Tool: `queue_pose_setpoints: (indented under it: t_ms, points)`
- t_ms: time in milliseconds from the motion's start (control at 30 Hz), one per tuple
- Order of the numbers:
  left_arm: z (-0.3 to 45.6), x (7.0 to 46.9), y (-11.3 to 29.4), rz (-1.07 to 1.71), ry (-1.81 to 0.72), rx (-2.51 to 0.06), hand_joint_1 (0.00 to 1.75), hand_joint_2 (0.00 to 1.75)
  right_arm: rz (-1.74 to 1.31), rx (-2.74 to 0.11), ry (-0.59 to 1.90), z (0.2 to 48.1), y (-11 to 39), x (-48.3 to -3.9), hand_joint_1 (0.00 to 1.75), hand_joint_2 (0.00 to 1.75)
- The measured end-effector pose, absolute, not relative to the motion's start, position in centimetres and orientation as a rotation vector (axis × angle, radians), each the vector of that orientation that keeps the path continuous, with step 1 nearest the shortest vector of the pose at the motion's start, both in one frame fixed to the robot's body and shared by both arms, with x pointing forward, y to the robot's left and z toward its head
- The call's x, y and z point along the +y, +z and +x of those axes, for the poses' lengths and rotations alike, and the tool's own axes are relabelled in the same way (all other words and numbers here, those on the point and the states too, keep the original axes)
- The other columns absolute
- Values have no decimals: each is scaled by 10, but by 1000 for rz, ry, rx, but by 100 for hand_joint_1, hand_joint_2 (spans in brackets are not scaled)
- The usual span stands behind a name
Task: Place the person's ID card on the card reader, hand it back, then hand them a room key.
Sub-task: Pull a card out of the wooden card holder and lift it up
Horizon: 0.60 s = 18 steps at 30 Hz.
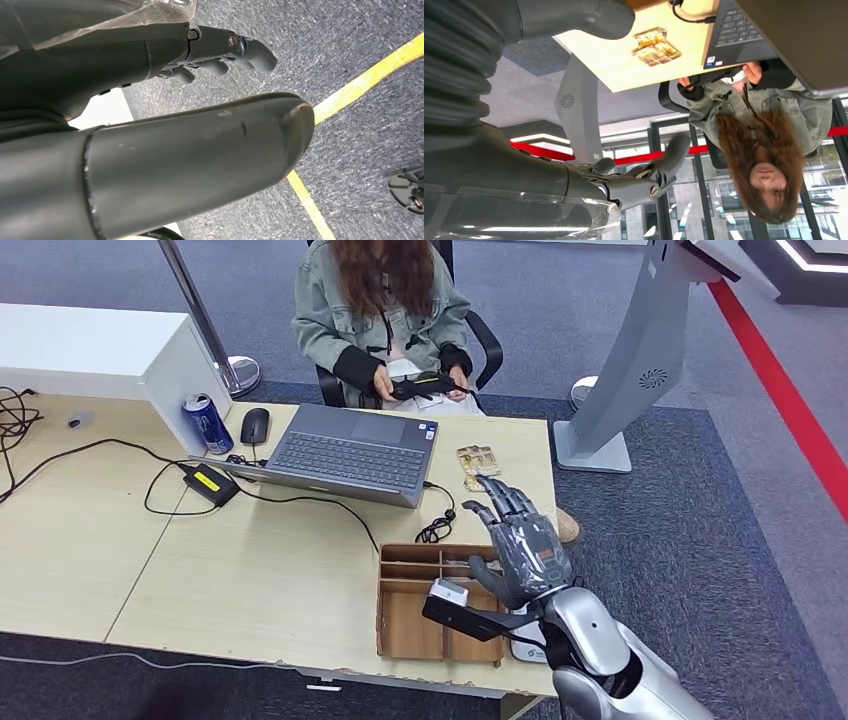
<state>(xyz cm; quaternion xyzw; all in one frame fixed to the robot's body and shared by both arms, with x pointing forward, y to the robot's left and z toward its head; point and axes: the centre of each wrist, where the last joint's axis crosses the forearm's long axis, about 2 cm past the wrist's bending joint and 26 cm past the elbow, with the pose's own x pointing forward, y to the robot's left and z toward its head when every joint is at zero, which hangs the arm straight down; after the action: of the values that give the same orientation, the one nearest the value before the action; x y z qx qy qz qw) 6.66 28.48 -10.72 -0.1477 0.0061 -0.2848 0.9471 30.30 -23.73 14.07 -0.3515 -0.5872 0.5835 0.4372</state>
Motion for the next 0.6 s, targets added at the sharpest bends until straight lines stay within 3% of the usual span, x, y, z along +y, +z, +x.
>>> queue_pose_setpoints:
  t_ms: [600]
  points:
    - [67, 285, -107, -294, -576, 13, 0, 0, -842, -1443, 1436, 288, 125, -238, 49, 175]
